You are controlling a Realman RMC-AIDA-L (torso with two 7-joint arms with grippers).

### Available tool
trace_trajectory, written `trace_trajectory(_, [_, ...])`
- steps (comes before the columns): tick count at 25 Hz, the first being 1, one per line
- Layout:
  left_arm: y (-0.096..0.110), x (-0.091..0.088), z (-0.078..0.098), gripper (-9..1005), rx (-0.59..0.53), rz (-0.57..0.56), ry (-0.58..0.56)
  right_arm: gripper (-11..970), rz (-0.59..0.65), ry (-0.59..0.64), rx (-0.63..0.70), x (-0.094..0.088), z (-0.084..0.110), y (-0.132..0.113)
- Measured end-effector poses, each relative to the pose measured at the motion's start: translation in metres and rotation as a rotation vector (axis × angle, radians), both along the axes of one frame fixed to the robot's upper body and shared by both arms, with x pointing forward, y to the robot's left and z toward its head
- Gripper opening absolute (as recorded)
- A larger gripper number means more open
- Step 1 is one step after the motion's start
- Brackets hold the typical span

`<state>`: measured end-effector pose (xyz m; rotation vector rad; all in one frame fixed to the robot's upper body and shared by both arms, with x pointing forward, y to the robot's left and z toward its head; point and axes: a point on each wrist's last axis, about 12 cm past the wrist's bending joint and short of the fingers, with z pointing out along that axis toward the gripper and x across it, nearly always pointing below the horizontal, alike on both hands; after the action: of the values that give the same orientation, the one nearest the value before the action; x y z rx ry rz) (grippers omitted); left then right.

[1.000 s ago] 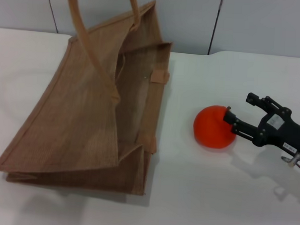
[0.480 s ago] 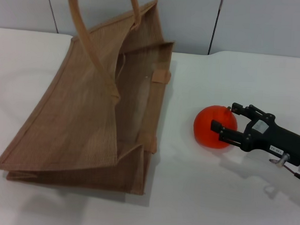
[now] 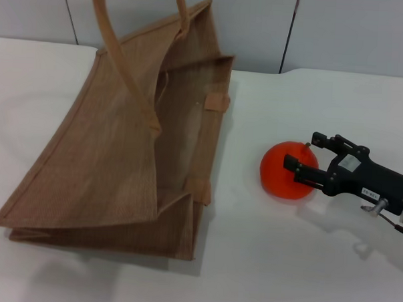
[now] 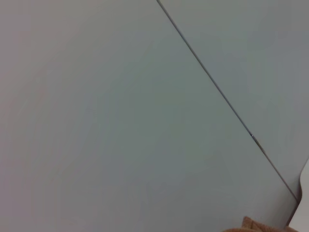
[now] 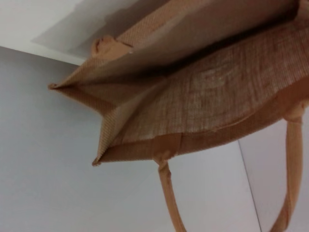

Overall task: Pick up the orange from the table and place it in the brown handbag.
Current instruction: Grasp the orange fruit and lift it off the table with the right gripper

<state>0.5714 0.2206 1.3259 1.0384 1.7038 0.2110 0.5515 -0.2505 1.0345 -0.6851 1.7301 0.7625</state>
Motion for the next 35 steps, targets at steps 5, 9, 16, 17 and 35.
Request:
trace_trajectory(5, [-0.001,0.0,0.0,122,0.001,-0.003,0.0,898,-0.01,0.012,-0.02,0.003,-0.002,0.002])
trace_trajectory(9, [-0.001,0.0,0.001,122,0.0,-0.002,-0.002,898,-0.032,0.038,-0.068,0.006,-0.009,0.007])
trace_trajectory(16, [-0.002,0.0,0.001,122,0.002,-0.005,-0.003,897,-0.068,0.064,-0.137,0.012,-0.015,0.008])
trace_trajectory(17, [-0.001,0.0,0.001,122,0.003,-0.003,-0.003,897,-0.073,0.067,-0.145,0.013,-0.016,0.007])
trace_trajectory(35, [-0.001,-0.002,0.007,122,0.006,0.0,-0.03,803,-0.083,0.061,-0.201,0.023,-0.014,0.009])
